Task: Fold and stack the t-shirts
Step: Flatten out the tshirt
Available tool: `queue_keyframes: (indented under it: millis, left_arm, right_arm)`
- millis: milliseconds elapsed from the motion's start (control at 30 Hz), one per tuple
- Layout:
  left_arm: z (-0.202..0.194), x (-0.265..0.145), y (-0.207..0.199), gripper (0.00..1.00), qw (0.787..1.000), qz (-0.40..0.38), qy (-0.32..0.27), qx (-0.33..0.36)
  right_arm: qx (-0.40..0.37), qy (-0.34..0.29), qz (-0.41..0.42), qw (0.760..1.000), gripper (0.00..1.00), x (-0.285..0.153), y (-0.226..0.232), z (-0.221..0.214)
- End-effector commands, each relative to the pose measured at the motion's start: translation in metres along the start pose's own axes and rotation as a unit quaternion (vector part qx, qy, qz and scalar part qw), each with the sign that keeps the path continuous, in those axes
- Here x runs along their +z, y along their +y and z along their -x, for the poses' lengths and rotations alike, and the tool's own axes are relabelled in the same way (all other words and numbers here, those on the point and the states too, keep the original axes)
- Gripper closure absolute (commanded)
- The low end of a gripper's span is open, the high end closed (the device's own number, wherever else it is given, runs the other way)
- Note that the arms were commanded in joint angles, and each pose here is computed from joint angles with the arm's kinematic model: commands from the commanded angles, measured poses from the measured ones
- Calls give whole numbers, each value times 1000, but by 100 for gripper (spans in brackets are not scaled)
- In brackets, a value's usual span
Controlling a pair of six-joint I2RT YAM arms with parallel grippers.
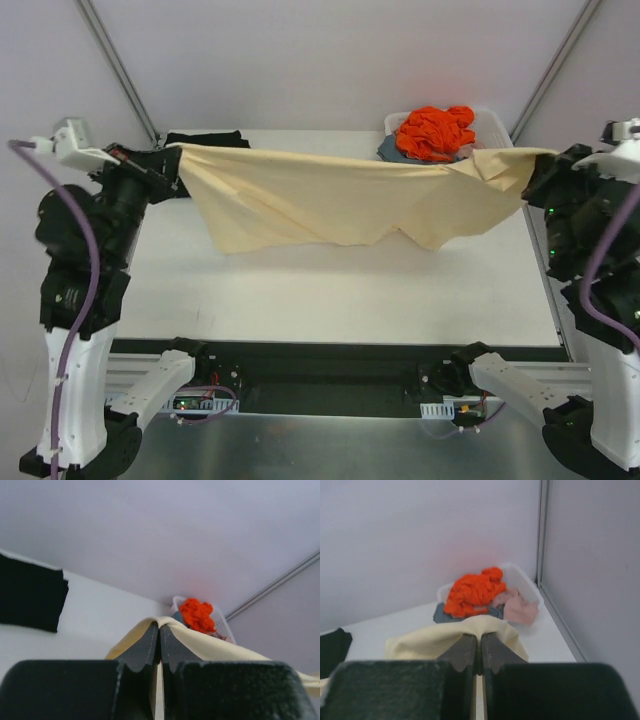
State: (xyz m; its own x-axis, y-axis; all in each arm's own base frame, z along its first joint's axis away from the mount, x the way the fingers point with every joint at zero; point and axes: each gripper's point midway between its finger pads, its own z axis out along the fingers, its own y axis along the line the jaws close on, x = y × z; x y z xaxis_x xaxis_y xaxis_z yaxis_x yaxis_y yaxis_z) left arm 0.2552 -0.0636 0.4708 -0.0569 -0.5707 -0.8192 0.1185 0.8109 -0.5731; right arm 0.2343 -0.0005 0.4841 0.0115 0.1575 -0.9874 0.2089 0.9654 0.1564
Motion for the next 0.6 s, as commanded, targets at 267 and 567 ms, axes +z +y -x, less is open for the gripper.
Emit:
queue_keyframes:
  millis: [267,567]
  left_arm:
    - [155,-140,-88,100,958,-139,-241,67]
    - [195,-214,-116,100,925,-191,-318,85]
  right_arm:
    - [-19,-238,152,959,98,-98,2,178]
    - [-8,-376,248,893,99,-177,3,240]
